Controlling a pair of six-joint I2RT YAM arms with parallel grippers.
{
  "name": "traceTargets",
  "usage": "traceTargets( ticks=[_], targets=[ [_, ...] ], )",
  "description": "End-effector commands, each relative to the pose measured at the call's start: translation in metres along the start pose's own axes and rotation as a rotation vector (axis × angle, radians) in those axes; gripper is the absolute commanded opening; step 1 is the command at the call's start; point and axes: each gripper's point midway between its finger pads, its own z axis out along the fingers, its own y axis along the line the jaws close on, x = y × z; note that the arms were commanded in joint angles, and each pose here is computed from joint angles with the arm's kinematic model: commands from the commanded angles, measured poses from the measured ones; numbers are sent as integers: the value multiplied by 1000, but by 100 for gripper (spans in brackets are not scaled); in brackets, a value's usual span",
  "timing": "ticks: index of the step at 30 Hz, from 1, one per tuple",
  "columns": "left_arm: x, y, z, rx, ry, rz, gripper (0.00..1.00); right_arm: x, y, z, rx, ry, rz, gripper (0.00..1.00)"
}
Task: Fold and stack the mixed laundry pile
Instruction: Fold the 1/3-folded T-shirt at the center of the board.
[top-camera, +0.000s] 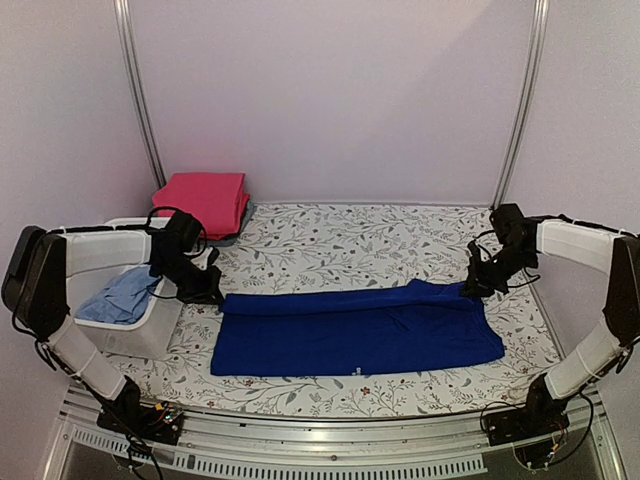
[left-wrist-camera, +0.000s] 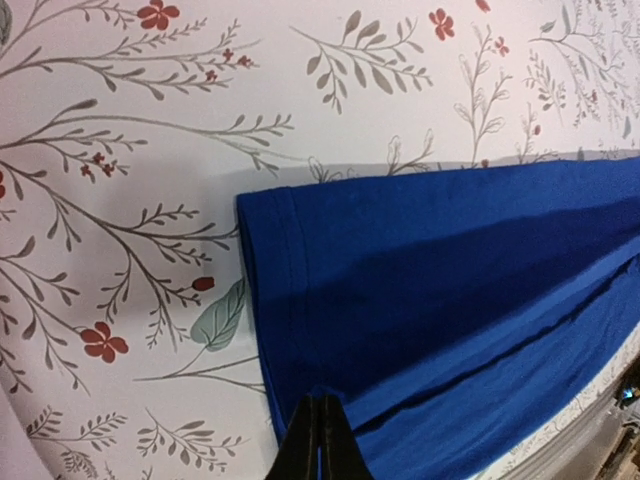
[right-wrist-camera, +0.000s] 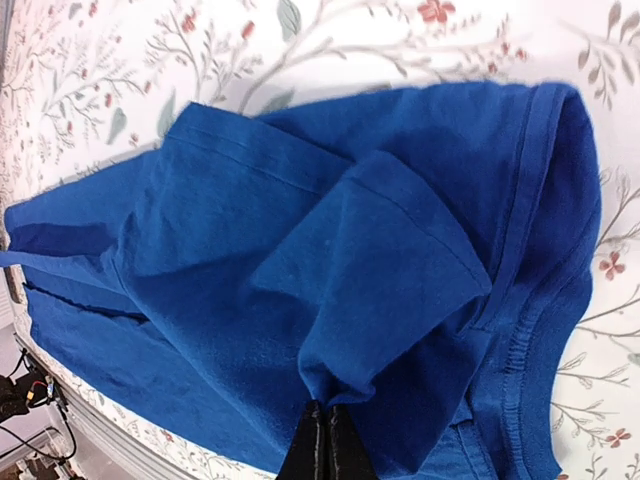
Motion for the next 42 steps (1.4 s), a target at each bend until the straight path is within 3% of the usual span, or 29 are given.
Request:
traceTargets(
  ticks=[1,7,11,12,14,15,17,20,25,29,42],
  targets=[
    [18,17,22,-46,66,-8,0,34,-14,26,-15,97,49,0],
    [17,24,31,-77,80,-7,0,53,-21,40,-16,153,64,0],
    [1,12,18,-48,33,27,20,52,-14,35,-38,174,47,2],
    [-5,6,13,-31,14,40,31,52,-13,33,-38,188,46,8],
    [-19,-10,-2,20,-36,79,49,47,-7,24,-41,195,27,33],
    [-27,-18,-12,41,-68,98,54,41,-3,16,-38,178,17,38],
    [-40,-33,-27,83,-120,131,60,21,0,-2,-10,104,-9,45],
    [-55,-59,-43,162,-178,183,67,-9,2,-20,10,0,-32,47],
    [-63,-106,-41,262,-193,286,69,-45,17,-12,-68,-62,-73,46],
    [-67,-120,-27,272,-170,293,69,-64,38,6,-180,-48,-117,46],
    [-72,-125,-25,261,-183,286,70,-56,-1,72,-40,108,-168,58]
  ],
)
